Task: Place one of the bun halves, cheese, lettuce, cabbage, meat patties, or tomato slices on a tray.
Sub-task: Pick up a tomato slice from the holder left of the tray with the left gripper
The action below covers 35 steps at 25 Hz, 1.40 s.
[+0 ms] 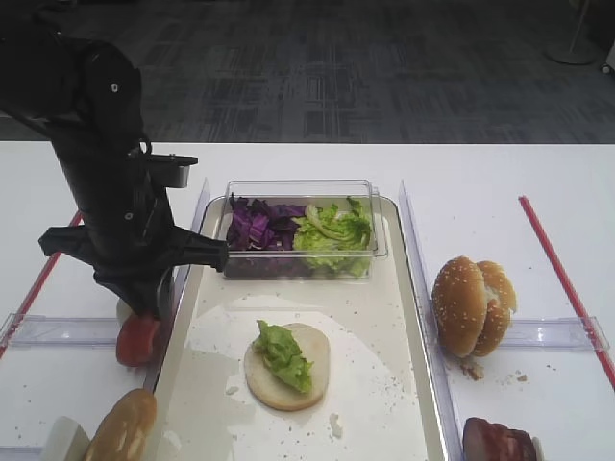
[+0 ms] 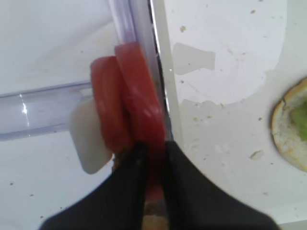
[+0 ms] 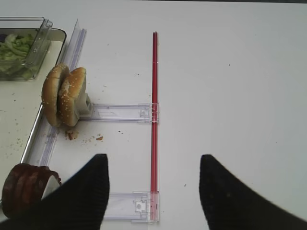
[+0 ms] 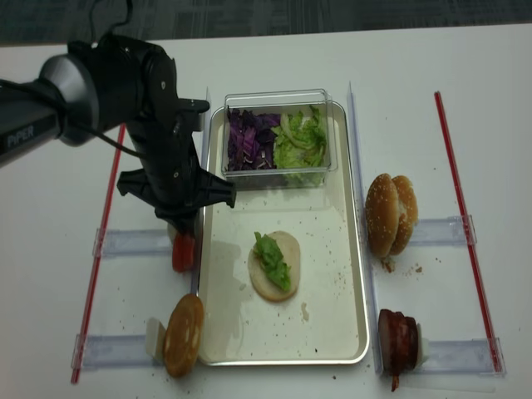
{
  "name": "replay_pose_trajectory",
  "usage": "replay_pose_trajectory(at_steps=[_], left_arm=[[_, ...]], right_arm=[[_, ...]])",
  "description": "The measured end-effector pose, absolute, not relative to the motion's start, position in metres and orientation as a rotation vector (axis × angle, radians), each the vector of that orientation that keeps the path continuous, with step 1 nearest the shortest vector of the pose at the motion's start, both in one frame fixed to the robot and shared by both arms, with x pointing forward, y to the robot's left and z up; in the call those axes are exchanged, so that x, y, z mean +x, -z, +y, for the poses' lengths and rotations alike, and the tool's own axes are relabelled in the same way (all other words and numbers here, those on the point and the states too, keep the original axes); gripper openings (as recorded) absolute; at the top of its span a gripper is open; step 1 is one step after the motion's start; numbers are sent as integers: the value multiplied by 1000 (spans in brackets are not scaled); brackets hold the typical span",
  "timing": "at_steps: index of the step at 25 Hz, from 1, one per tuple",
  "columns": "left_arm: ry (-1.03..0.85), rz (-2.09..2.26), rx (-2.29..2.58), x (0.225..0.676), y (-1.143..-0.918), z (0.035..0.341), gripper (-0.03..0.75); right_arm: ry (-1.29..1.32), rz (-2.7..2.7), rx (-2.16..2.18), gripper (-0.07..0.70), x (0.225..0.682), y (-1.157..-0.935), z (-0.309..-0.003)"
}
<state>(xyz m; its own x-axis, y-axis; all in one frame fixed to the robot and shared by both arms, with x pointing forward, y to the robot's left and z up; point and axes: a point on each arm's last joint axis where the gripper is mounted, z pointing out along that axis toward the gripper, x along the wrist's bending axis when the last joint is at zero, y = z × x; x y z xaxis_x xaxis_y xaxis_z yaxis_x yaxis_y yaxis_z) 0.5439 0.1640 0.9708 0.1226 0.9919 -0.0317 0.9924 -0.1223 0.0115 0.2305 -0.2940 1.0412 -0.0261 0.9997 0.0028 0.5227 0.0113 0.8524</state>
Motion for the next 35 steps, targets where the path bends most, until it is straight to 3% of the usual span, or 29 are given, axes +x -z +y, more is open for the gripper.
replay_pose_trajectory(at_steps=[7,35], left_arm=[[-4,2066,2339,545,-971,166,27],[-9,2070,2347,544,-972,167,20]], right_arm=[[-913,1626,1586,445,231,-1041,-294],[-914,1624,1588,445,231,-1041,-294]])
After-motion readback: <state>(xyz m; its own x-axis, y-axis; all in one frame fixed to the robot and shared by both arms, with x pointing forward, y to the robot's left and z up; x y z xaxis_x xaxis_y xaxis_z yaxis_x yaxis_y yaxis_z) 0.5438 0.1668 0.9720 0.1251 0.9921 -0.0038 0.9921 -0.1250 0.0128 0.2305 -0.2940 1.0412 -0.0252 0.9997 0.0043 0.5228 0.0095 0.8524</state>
